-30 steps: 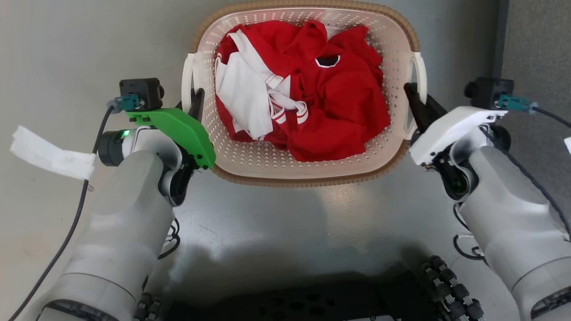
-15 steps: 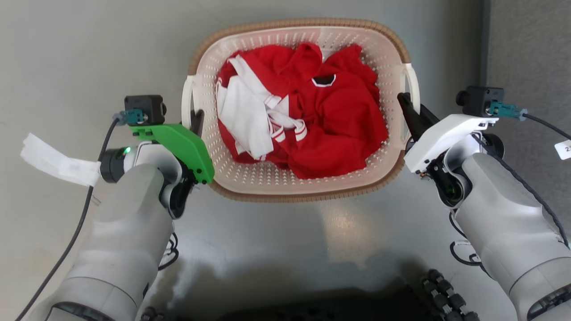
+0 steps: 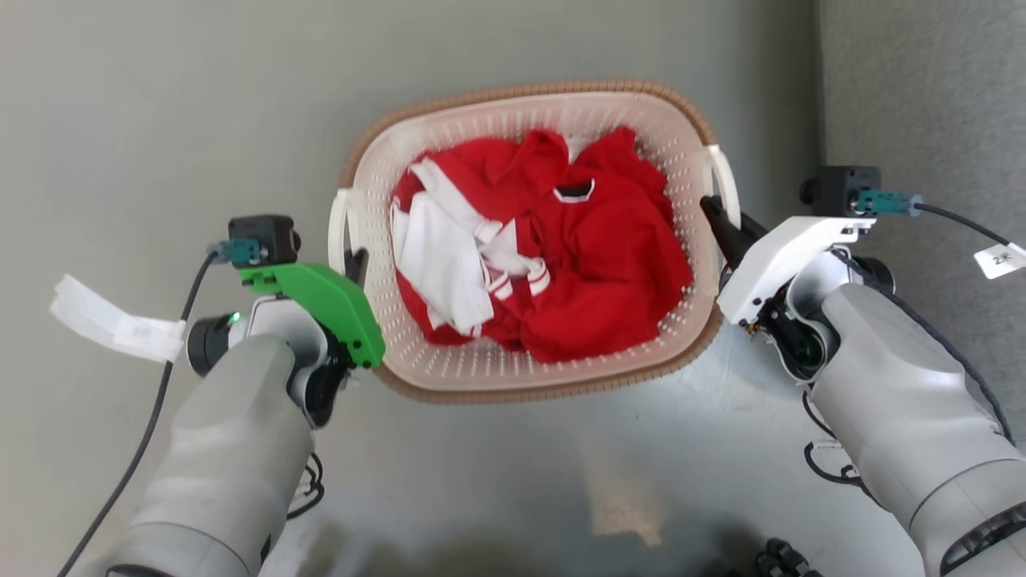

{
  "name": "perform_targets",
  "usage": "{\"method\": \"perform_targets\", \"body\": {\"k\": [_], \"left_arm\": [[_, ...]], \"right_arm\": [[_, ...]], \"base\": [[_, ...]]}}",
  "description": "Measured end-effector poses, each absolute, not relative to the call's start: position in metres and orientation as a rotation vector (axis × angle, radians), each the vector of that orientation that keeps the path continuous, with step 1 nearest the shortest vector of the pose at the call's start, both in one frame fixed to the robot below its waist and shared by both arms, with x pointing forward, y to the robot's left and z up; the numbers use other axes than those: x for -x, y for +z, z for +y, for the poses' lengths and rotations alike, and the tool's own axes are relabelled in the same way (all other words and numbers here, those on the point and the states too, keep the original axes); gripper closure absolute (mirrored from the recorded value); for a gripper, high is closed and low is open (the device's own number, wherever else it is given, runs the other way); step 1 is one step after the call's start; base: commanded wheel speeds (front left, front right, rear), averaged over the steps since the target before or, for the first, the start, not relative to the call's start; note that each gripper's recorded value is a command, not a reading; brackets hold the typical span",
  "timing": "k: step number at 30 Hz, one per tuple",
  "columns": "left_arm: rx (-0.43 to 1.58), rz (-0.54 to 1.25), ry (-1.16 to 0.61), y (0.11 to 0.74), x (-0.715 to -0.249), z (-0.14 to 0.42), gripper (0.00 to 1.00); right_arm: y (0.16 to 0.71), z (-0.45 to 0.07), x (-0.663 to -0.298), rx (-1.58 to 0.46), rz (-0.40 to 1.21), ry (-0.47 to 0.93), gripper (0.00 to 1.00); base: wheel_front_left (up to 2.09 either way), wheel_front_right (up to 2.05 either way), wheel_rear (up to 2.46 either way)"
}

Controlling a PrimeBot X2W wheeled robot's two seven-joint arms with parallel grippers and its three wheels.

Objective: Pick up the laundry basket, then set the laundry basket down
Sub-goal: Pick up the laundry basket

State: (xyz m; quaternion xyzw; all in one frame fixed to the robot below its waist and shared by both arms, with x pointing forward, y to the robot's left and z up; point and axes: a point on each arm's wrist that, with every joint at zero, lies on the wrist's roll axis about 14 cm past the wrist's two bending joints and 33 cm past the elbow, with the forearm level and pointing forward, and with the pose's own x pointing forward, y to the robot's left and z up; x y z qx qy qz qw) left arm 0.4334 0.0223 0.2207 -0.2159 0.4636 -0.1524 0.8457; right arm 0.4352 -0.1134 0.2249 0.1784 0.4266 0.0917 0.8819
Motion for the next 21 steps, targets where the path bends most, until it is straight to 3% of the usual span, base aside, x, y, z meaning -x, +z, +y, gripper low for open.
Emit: {"method": "perform_targets", "body": {"k": [10, 21], "left_arm": [[0.446, 0.946, -0.325, 0.258, -0.427, 0.028, 1.0], [0.413, 0.964, -0.329, 0.286, -0.399, 0.035, 1.0]], "right_arm": [[0.265, -0.106, -0.436, -0.365, 0.856, 0.217, 1.0], [0.292, -0.097, -0.407, -0.368, 0.873, 0.236, 1.0]], "base": [[0.0, 0.0, 0.0], [0.0, 0.0, 0.0]]}}
